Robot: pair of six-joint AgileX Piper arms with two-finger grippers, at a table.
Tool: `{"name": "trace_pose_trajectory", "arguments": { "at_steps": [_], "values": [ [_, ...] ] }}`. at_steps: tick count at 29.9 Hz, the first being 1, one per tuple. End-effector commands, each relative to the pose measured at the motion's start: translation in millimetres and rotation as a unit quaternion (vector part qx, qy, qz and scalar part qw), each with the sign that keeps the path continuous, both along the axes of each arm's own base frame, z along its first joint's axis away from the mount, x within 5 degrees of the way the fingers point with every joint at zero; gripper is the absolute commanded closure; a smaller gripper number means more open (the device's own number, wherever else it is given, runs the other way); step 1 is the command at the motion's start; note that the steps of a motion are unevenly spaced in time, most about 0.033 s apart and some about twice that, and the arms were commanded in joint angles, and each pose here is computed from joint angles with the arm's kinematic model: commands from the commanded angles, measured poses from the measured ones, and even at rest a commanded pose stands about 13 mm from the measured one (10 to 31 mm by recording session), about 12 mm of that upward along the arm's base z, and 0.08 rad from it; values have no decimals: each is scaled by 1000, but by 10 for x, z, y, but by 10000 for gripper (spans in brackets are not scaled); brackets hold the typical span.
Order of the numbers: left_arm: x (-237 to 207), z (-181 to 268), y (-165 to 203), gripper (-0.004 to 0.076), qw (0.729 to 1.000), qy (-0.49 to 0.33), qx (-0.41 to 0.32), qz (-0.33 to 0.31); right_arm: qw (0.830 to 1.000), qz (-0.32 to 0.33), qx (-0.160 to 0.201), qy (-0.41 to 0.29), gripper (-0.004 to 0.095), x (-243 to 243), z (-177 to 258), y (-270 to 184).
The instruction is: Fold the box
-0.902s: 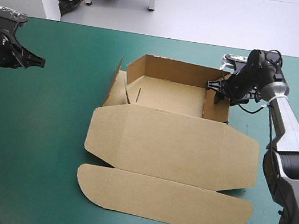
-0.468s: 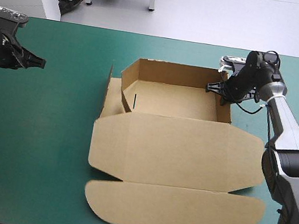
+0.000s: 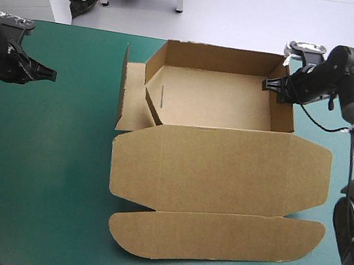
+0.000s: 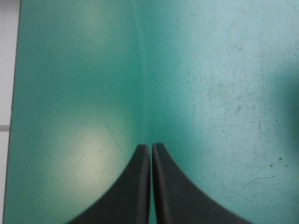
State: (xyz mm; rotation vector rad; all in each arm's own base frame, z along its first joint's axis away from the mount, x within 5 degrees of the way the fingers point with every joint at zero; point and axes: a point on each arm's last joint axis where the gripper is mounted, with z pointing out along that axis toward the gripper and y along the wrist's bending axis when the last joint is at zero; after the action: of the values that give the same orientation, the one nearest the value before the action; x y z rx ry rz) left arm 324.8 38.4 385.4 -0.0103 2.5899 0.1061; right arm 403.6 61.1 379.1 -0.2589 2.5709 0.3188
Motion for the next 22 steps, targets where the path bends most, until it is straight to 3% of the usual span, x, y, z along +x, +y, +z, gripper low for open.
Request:
{"name": "trace_pose_trajectory", "arguments": {
  "at_steps": [1, 12, 18, 22],
  "values": [
    [37, 118, -35, 724, 999, -41, -26, 5, 996, 3, 29, -79, 928, -417, 638, -105],
    [204, -148, -41, 710, 999, 12, -44, 1, 986, -19, 24, -163, 928, -970, 1188, -331],
    [210, -207, -79, 534, 997, 35, -71, 2, 986, -15, 34, -165, 928, -998, 1208, -316],
    [224, -211, -130, 342, 994, 33, -101, -4, 985, -11, 43, -165, 928, -1001, 1213, -298]
  ]
}}
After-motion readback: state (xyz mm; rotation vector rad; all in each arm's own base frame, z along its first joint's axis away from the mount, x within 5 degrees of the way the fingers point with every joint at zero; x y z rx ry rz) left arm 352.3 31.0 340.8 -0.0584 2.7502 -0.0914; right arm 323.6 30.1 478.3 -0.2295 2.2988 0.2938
